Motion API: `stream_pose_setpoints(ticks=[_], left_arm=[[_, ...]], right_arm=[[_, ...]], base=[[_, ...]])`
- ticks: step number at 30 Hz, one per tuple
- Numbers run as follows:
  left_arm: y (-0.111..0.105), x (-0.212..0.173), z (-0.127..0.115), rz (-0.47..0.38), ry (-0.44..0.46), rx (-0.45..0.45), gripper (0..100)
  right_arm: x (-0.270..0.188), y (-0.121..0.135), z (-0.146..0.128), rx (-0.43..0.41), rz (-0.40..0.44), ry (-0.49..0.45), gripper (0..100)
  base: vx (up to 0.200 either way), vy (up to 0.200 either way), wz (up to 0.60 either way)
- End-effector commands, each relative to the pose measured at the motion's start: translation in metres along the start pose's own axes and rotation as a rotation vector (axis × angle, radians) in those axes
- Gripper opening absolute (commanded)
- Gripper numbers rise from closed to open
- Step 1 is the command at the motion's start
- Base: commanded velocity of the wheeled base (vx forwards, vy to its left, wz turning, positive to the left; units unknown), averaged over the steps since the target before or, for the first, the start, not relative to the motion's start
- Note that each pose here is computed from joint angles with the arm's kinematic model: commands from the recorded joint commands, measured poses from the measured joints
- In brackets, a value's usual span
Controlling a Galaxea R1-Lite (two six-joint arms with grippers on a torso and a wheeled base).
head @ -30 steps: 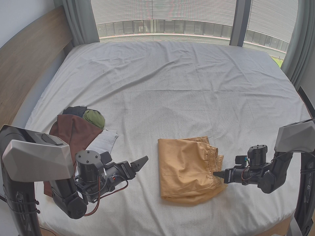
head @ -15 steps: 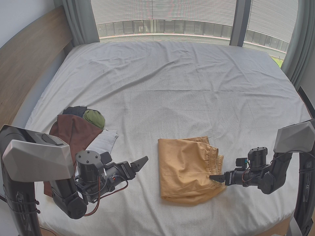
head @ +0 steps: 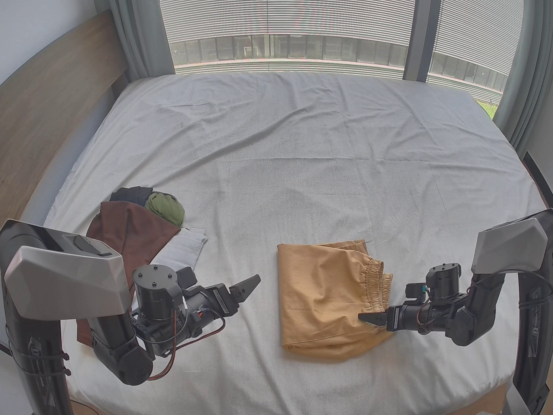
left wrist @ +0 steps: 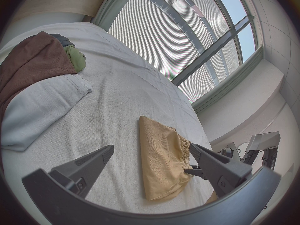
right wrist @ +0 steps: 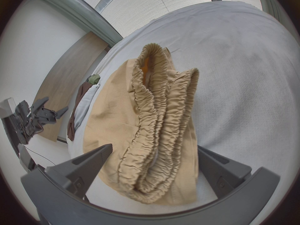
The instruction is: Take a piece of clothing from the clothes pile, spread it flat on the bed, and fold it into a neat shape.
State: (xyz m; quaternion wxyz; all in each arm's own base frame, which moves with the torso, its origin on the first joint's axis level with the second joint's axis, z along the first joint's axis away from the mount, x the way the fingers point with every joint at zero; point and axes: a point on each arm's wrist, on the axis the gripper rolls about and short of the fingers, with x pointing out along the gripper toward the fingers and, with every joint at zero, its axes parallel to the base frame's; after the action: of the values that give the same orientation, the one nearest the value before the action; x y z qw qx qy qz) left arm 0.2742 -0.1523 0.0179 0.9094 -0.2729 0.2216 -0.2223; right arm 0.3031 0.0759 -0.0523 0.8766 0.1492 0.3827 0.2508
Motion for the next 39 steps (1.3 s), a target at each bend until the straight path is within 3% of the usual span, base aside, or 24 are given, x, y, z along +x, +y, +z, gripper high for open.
stream_pose_setpoints(ticks=[1, 10, 19, 20, 31, 39], left_arm=[[0.000, 0.000, 0.000, 0.000, -0.001, 0.000, 100], [0.000, 0.000, 0.001, -0.001, -0.003, 0.000, 100], [0.000, 0.000, 0.001, -0.001, -0.003, 0.000, 100], [0.000, 0.000, 0.001, -0.001, -0.003, 0.000, 100], [0.000, 0.000, 0.005, 0.001, -0.023, 0.002, 100], [0.002, -0.005, 0.024, 0.023, -0.099, 0.063, 100]], right_arm=[[0.004, 0.011, -0.001, 0.043, 0.057, 0.017, 100], [0.006, 0.017, 0.006, 0.140, 0.155, -0.003, 100], [0.006, 0.017, 0.005, 0.142, 0.155, -0.002, 100], [0.006, 0.016, 0.004, 0.143, 0.154, -0.001, 0], [0.006, 0.021, 0.003, 0.128, 0.169, 0.007, 0], [-0.001, 0.053, 0.014, 0.026, 0.317, -0.059, 0]], base=[[0.000, 0.000, 0.00], [0.000, 0.000, 0.00], [0.000, 0.000, 0.00], [0.000, 0.000, 0.00], [0.000, 0.000, 0.00], [0.000, 0.000, 0.00]])
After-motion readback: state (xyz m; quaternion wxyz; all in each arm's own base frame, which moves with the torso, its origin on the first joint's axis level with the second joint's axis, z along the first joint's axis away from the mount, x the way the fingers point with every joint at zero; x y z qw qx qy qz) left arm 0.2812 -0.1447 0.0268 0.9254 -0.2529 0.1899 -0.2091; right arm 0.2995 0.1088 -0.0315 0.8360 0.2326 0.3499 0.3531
